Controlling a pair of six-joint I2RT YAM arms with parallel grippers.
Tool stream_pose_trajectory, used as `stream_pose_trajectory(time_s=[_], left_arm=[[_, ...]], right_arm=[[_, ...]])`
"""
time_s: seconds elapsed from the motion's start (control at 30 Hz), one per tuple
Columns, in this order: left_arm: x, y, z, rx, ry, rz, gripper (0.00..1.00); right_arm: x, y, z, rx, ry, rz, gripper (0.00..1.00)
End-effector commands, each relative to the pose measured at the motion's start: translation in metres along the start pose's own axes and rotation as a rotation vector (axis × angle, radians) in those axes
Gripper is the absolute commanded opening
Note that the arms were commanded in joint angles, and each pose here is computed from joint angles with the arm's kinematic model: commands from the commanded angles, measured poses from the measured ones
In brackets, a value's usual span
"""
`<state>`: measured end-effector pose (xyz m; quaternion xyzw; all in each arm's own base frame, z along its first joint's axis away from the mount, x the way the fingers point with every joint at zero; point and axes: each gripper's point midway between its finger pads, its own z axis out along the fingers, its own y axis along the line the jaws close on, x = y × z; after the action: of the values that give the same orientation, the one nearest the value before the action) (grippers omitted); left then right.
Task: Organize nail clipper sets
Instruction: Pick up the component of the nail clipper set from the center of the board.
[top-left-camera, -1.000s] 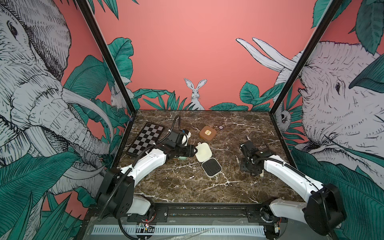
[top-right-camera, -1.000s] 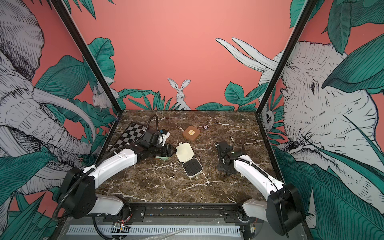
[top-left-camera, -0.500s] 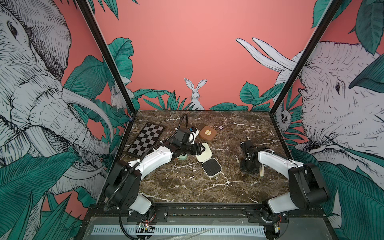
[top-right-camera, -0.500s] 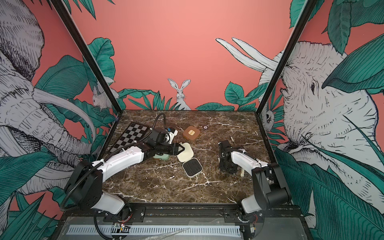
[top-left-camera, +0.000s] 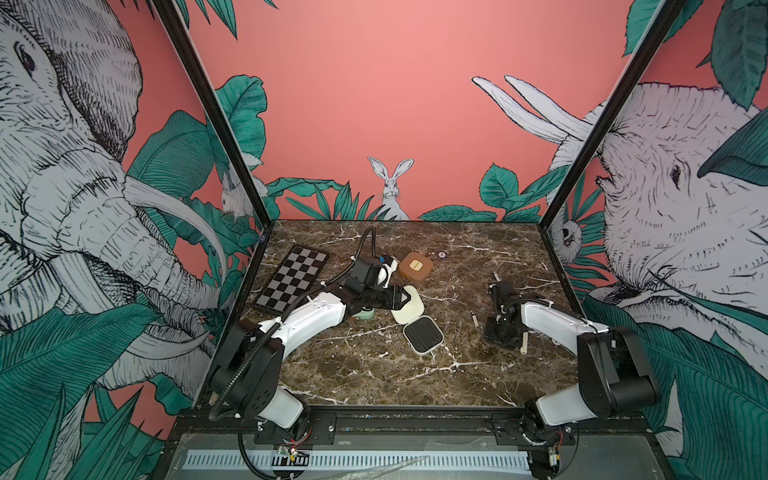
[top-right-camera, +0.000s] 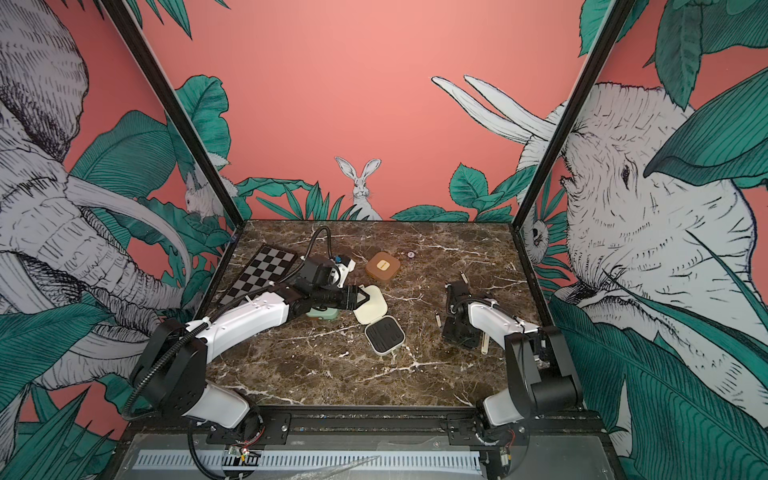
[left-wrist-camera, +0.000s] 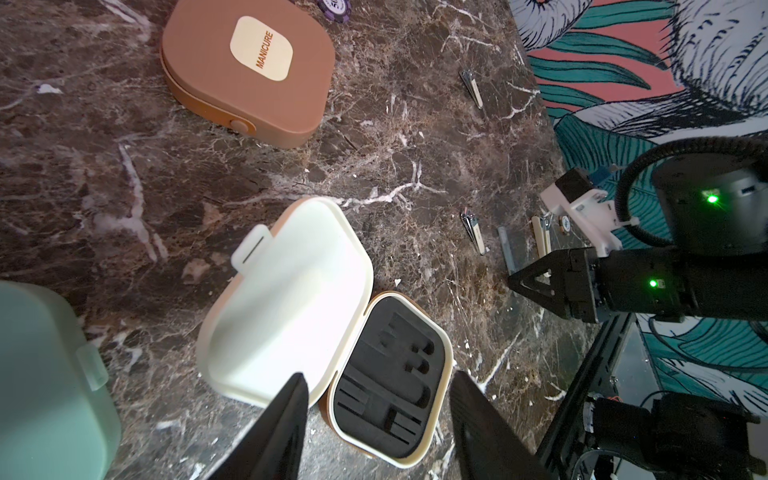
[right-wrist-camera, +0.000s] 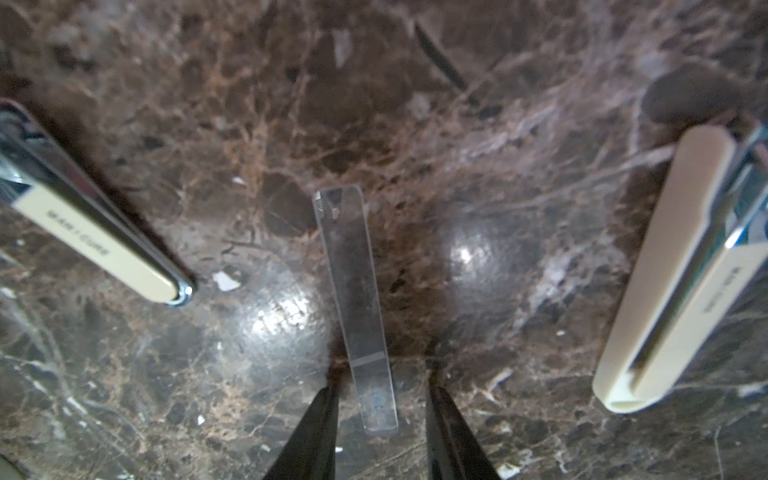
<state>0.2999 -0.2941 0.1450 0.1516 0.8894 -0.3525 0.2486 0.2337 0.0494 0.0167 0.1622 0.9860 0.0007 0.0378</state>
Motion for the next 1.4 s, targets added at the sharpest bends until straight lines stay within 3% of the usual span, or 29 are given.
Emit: stream_pose_trajectory(time_s=[0.0, 0.67, 0.83, 1.1, 1.37], left_arm=[[-0.009, -0.011, -0.003, 0.032, -0.032, 0.006, 0.57], [-0.01, -0.013, -0.008, 0.038, -0.04, -0.003, 0.58], [-0.009, -0.024, 0.003, 0.105, 0.016, -0.024, 0.58], [-0.019, -0.057, 0.025, 0.287, 0.129, -0.093, 0.57], [-0.021, -0.103, 0.048, 0.454, 0.203, -0.138, 0.54]], right_arm=[[0.004, -0.002, 0.008, -0.001, 0.028, -0.006, 0.34], [0.01, 0.014, 0.012, -0.079, 0.08, -0.049, 0.15], [0.008, 0.02, 0.007, -0.094, 0.064, -0.051, 0.13], [-0.002, 0.038, -0.032, -0.122, -0.028, -0.099, 0.13], [-0.001, 0.11, -0.072, -0.258, -0.08, -0.229, 0.13]])
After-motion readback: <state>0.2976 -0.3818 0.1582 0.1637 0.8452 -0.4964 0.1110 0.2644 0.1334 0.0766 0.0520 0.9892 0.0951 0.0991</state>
